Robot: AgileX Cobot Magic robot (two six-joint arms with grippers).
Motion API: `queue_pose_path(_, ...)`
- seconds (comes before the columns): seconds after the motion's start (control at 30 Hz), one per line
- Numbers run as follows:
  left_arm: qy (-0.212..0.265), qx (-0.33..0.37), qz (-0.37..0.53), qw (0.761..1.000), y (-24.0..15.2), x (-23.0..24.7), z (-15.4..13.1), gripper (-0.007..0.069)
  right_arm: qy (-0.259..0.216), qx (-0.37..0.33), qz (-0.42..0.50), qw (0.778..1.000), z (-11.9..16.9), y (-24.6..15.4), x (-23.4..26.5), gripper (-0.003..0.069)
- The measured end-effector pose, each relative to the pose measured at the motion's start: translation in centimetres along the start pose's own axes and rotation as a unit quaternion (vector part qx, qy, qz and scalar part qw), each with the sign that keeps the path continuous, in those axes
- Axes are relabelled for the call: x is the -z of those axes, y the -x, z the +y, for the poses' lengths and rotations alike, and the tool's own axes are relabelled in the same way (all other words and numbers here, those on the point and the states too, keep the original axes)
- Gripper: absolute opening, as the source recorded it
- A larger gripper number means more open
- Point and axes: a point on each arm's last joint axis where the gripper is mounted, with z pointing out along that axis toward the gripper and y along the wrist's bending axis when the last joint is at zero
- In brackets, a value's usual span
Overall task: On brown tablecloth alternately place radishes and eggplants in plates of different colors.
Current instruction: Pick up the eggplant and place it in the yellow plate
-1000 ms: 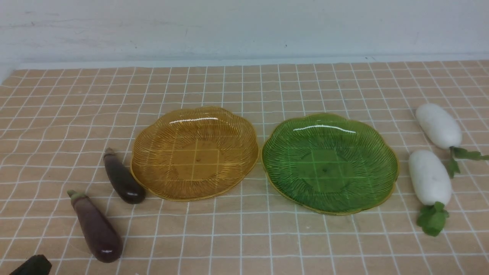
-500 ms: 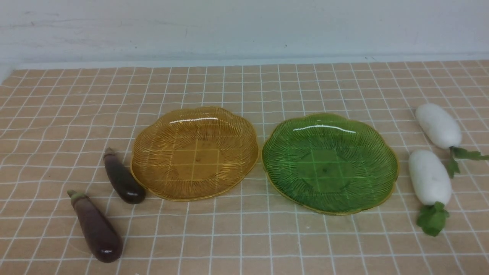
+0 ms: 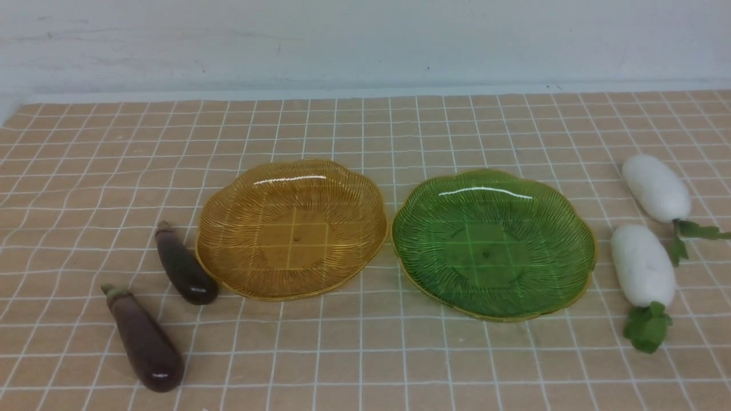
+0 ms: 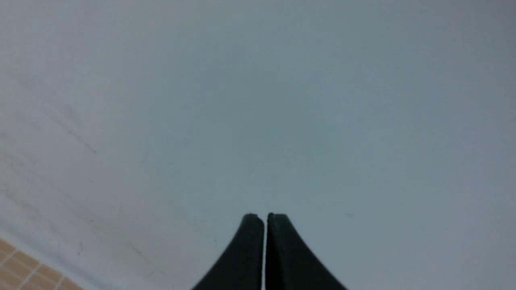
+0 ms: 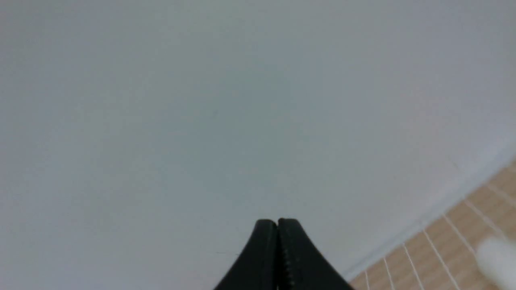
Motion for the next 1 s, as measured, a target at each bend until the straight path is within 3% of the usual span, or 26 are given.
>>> queue_pose_path(0.1,-0.014,-0.067,0.167,0.984,-0.9,-4.1,-1.6,-0.0003,0.027,0.115,0.023,0.993,4.3,3.5,-1.0,-0.0017)
queue_pose_path(0.13,-0.011,-0.084,0.272,0.959,-2.5,-6.4,-1.5,-0.0003,0.007,0.159,0.046,0.986,5.6,4.3,-2.1,-0.0017)
queue_pose_path(0.17,-0.011,-0.086,0.284,0.955,-2.7,-6.7,-1.5,-0.0003,0.029,0.161,0.055,0.985,5.9,4.6,-2.2,-0.0017)
queue_pose_path(0.27,0.019,-0.104,0.46,0.881,-6.4,-10.1,0.0,-0.0003,0.016,0.215,0.166,0.962,7.5,5.1,-5.0,-0.0017)
queue_pose_path(0.3,0.039,-0.107,0.514,0.85,-7.7,-11.2,0.9,-0.0003,0.006,0.237,0.233,0.943,8.1,5.3,-6.9,-0.0017)
queue_pose_path(0.33,0.039,-0.107,0.514,0.85,-7.7,-11.2,0.9,-0.0003,0.003,0.236,0.245,0.94,8.0,5.1,-7.2,-0.0017)
queue_pose_path(0.4,0.069,-0.109,0.573,0.809,-9.2,-12.4,2.1,-0.0003,-0.006,0.243,0.297,0.923,8.2,5.0,-8.6,-0.0017)
queue_pose_path(0.43,0.092,-0.114,0.611,0.778,-10.2,-13.4,2.9,-0.0003,-0.016,0.246,0.351,0.904,8.1,4.6,-9.8,-0.0017)
queue_pose_path(0.53,0.153,-0.11,0.675,0.713,-12.6,-15.7,5.1,-0.0003,-0.028,0.244,0.44,0.864,7.6,3.6,-11.6,-0.0017)
queue_pose_path(0.7,0.194,-0.098,0.693,0.688,-14.3,-17.7,6.5,-0.0003,-0.037,0.237,0.522,0.819,6.4,2.1,-12.6,-0.0017)
queue_pose_path(0.87,0.225,-0.104,0.692,0.677,-14.6,-18.0,7.3,0.0001,-0.038,0.236,0.53,0.813,6.3,1.9,-12.7,-0.0017)
queue_pose_path(1.0,0.277,-0.084,0.676,0.677,-14.4,-18.1,8.6,0.005,-0.034,0.239,0.531,0.813,6.3,1.9,-12.7,-0.0017)
